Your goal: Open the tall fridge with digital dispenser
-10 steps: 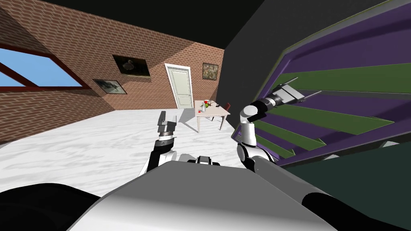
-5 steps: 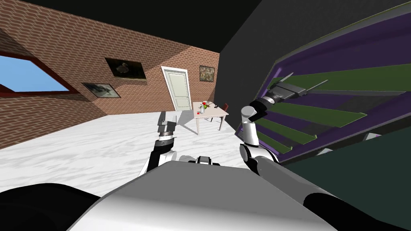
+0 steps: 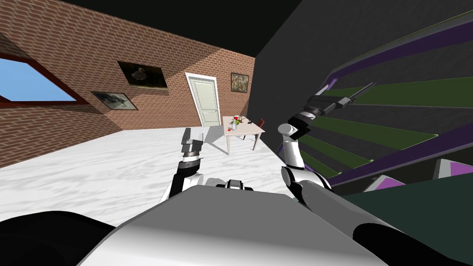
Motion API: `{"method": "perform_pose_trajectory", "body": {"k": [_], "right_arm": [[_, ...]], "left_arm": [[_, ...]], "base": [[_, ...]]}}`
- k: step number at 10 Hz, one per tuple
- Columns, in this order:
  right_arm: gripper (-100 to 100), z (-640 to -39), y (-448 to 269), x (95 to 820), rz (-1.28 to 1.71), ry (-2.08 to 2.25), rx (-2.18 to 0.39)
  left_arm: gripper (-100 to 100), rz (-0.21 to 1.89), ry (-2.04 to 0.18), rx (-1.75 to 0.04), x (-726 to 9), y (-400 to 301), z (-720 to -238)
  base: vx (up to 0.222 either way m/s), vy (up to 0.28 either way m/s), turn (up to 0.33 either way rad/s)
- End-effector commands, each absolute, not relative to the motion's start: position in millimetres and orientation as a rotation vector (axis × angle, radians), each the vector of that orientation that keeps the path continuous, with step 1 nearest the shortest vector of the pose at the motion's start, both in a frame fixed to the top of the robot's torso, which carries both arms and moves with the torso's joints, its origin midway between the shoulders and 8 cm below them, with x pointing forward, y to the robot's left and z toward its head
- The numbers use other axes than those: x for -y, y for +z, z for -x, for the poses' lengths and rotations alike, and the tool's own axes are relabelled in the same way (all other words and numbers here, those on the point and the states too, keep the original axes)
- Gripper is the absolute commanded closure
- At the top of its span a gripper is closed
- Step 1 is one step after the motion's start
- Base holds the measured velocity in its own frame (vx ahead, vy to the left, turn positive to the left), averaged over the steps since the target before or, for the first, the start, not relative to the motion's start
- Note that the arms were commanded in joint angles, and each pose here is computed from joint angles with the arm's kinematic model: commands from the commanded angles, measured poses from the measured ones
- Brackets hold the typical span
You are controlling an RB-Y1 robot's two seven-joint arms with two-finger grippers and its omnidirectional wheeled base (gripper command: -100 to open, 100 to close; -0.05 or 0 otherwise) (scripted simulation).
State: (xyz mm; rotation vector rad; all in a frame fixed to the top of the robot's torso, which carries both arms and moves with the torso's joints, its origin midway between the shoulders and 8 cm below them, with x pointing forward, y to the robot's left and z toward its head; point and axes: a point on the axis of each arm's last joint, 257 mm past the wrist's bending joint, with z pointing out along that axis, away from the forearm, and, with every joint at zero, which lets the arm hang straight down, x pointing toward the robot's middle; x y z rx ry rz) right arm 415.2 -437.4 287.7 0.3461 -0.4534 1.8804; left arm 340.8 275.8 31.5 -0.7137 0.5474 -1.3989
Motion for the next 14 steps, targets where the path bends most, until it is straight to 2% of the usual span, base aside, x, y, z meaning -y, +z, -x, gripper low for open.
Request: {"method": "perform_pose_trajectory", "body": {"k": [1,13,14], "right_arm": [[-100,-410,294,424,-0.292,1.837,0.403],[-100,-410,368,433,-0.288,1.837,0.405],[0,-410,369,432,-0.290,1.836,0.402]], "left_arm": [[0,0.714,-1.399,-0.547,-276,32,-341],[0,0.714,-1.399,-0.547,-276,32,-341],[0,0.714,-1.399,-0.547,-276,32,-341]], "base": [[-0.008,-0.004,0.000],[0.000,-0.001,-0.002],[0.000,0.000,0.000]]}}
